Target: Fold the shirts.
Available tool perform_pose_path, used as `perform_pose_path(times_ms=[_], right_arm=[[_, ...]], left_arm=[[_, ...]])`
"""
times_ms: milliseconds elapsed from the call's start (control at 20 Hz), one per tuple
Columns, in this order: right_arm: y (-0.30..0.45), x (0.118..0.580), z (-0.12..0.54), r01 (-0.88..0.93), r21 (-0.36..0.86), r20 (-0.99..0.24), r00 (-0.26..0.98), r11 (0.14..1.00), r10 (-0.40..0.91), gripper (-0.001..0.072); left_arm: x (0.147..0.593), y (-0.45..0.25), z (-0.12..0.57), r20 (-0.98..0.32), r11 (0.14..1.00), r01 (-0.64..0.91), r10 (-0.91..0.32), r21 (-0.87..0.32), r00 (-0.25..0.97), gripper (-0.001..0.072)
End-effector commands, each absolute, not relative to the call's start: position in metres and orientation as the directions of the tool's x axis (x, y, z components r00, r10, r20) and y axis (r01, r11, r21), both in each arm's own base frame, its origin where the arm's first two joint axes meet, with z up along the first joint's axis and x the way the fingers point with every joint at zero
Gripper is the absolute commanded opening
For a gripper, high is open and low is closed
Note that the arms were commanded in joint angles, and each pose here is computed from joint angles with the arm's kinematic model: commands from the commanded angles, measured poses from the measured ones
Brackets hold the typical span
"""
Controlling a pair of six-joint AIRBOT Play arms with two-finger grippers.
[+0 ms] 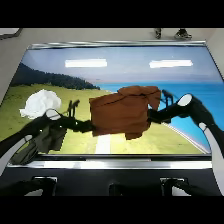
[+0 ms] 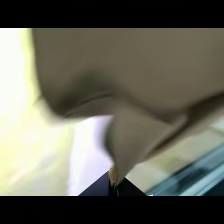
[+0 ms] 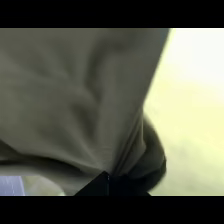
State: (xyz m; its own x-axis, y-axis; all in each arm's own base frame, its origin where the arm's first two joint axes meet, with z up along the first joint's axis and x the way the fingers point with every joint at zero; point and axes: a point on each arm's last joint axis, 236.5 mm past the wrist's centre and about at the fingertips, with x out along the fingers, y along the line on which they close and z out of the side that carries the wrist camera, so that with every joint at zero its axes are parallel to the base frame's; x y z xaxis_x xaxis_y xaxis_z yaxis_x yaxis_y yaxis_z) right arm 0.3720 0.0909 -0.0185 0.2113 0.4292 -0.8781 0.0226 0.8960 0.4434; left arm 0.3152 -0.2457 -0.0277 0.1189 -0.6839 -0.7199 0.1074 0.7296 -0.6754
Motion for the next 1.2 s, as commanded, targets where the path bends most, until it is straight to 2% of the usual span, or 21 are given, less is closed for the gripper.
perform_pose_path(times_ms=[0, 100, 150, 250, 350, 450, 550, 700, 800, 850, 950, 1050, 1150], right_arm=[[0.078, 0.430, 0.146, -0.247, 0.271, -0.701, 0.612, 0.930, 0.366, 0.0036], [0.080, 0.427, 0.301, -0.322, 0.173, -0.401, 0.840, 0.931, 0.366, 0.0036], [0.081, 0.407, 0.371, -0.343, 0.138, -0.240, 0.898, 0.929, 0.367, 0.0036], [0.083, 0.346, 0.477, -0.367, 0.067, 0.020, 0.930, 0.928, 0.366, 0.0036], [0.086, 0.289, 0.524, -0.378, 0.016, 0.146, 0.917, 0.926, 0.372, 0.0036], [0.089, 0.255, 0.536, -0.389, 0.012, 0.181, 0.907, 0.921, 0.380, 0.0036], [0.091, 0.240, 0.538, -0.400, 0.031, 0.182, 0.903, 0.916, 0.389, 0.0036], [0.088, 0.242, 0.536, -0.383, 0.021, 0.176, 0.911, 0.923, 0.374, 0.0036], [0.087, 0.266, 0.519, -0.381, 0.035, 0.111, 0.920, 0.924, 0.375, 0.0036], [0.089, 0.286, 0.500, -0.386, 0.048, 0.039, 0.922, 0.921, 0.384, 0.0036], [0.094, 0.340, 0.432, -0.400, 0.104, -0.192, 0.890, 0.911, 0.413, 0.0037], [0.102, 0.395, 0.334, -0.412, 0.204, -0.459, 0.761, 0.888, 0.459, 0.0037], [0.119, 0.438, 0.230, -0.403, 0.362, -0.638, 0.551, 0.841, 0.538, 0.0038]], left_arm=[[0.385, -0.229, 0.140, -0.524, 0.706, 0.349, -0.698, -0.616, 0.488, 0.0024], [0.397, -0.217, 0.300, -0.212, 0.680, 0.499, -0.682, -0.538, 0.700, 0.0024], [0.381, -0.209, 0.382, -0.030, 0.668, 0.572, -0.663, -0.476, 0.748, 0.0024], [0.329, -0.190, 0.504, 0.258, 0.660, 0.669, -0.618, -0.343, 0.742, 0.0024], [0.281, -0.177, 0.564, 0.395, 0.647, 0.714, -0.602, -0.269, 0.694, 0.0024], [0.256, -0.182, 0.576, 0.419, 0.619, 0.746, -0.627, -0.245, 0.657, 0.0024], [0.250, -0.190, 0.570, 0.392, 0.610, 0.759, -0.657, -0.227, 0.644, 0.0024], [0.269, -0.184, 0.551, 0.315, 0.713, 0.686, -0.625, -0.143, 0.715, 0.0024], [0.300, -0.176, 0.525, 0.218, 0.782, 0.606, -0.573, -0.143, 0.790, 0.0024], [0.321, -0.175, 0.501, 0.131, 0.810, 0.566, -0.551, -0.151, 0.824, 0.0024], [0.367, -0.177, 0.425, -0.124, 0.862, 0.484, -0.502, -0.149, 0.856, 0.0024], [0.408, -0.181, 0.327, -0.386, 0.897, 0.422, -0.439, -0.132, 0.812, 0.0024], [0.439, -0.186, 0.223, -0.590, 0.915, 0.386, -0.379, -0.122, 0.713, 0.0025]])
